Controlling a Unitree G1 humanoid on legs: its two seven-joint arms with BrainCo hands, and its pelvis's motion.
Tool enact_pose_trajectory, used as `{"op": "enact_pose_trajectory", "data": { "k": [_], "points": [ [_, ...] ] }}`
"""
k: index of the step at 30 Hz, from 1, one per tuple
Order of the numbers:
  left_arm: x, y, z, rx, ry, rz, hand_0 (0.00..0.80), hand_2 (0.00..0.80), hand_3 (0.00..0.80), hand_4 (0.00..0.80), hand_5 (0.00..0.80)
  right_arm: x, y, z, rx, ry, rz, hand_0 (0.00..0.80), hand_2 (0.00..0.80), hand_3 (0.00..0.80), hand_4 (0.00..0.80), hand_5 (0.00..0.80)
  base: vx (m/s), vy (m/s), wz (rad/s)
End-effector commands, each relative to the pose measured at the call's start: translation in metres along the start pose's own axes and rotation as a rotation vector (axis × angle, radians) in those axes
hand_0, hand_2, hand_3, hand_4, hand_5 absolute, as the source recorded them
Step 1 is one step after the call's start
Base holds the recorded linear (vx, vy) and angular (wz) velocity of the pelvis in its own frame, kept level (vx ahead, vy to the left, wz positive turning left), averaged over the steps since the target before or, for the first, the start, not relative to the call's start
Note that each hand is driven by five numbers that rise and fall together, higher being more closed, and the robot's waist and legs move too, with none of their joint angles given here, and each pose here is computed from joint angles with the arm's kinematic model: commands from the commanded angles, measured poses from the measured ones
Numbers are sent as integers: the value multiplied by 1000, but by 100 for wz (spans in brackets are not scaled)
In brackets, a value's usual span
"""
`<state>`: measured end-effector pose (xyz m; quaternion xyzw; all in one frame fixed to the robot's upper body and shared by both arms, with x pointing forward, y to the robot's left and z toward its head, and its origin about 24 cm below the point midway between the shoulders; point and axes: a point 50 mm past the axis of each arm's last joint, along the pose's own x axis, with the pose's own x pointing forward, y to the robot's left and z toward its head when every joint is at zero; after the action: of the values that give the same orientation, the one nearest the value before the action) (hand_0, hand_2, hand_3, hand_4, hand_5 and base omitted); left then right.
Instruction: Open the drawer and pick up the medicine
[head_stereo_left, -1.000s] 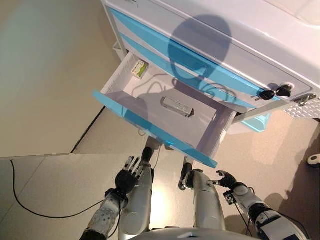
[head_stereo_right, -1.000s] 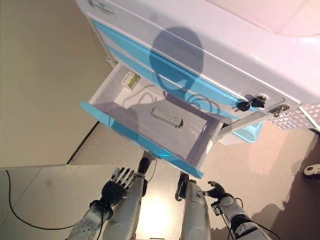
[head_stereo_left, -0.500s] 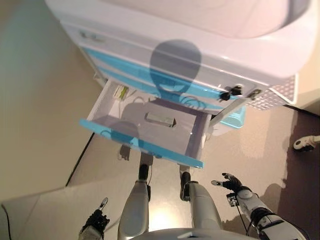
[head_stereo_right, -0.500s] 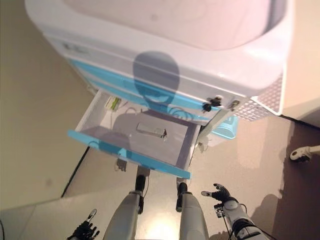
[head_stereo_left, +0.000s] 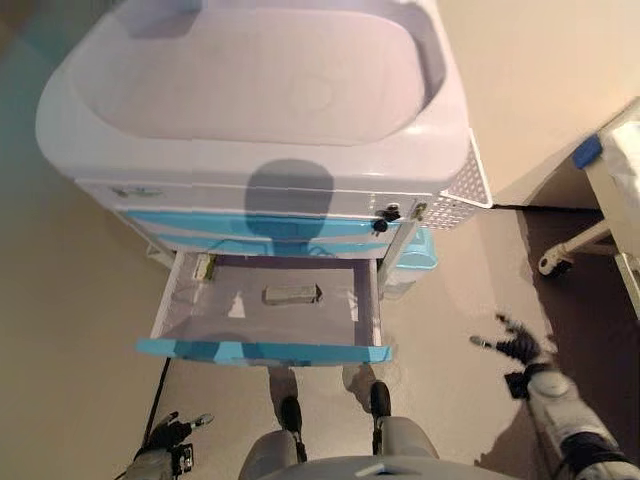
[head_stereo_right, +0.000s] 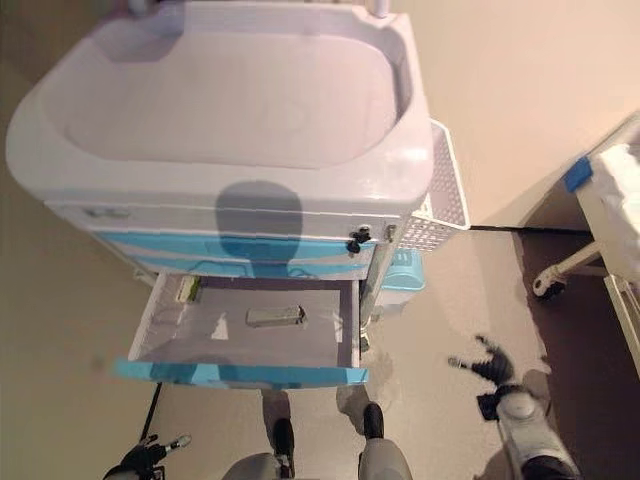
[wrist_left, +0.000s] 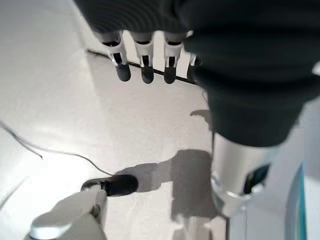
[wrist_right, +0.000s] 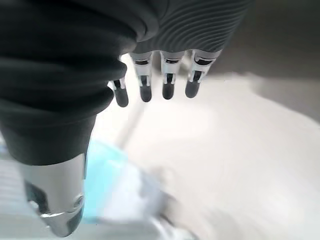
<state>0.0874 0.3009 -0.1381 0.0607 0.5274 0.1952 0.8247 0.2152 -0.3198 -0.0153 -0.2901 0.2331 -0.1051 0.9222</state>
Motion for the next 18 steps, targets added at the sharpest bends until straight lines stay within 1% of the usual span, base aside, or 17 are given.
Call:
{"op": "enact_pose_trajectory", "data": {
  "k": [1,3,5,6,7,8,9,10,11,14,18],
  "points": [
    [-1,7,-12,58,52,21,0,0,0,0,0,-3,-37,56,-72,-259,-33,0,0,0,0,0,67,65,-18],
    [-2,3,-19,54,79,-6,0,0,0,0,0,-11,-37,70,-7,-335,52,0,0,0,0,0,51,48,-18],
    [-3,2,-24,45,92,-31,0,0,0,0,0,-24,-40,100,42,-458,225,0,0,0,0,0,37,32,-15],
    [-4,2,-25,45,93,-43,0,0,0,0,0,-31,-42,110,28,-501,288,0,0,0,0,0,26,29,-4],
    [-4,1,-24,45,88,-55,0,0,0,0,0,-36,-42,117,-9,-511,386,0,0,0,0,0,32,22,-1],
    [-4,-1,-24,43,90,-76,0,0,0,0,0,-43,-45,131,-115,-528,488,0,0,0,0,0,38,17,2],
    [-4,-2,-26,45,94,-93,0,0,0,0,0,-51,-47,140,-166,-545,556,0,0,0,0,0,0,0,0],
    [-4,-2,-26,46,94,-93,0,0,0,0,0,-51,-47,140,-166,-545,556,0,0,0,0,0,25,9,15],
    [-5,-5,-28,43,98,-117,0,0,0,0,0,-61,-53,158,-309,-540,665,0,0,0,0,0,22,-3,15],
    [-5,-6,-30,33,97,-128,0,0,0,0,0,-68,-57,176,-397,-507,775,0,0,0,0,0,25,-12,20],
    [-5,-4,-29,31,98,-126,0,0,0,0,0,-67,-49,184,-349,-452,891,0,0,0,0,0,19,-22,18]
  ]
}}
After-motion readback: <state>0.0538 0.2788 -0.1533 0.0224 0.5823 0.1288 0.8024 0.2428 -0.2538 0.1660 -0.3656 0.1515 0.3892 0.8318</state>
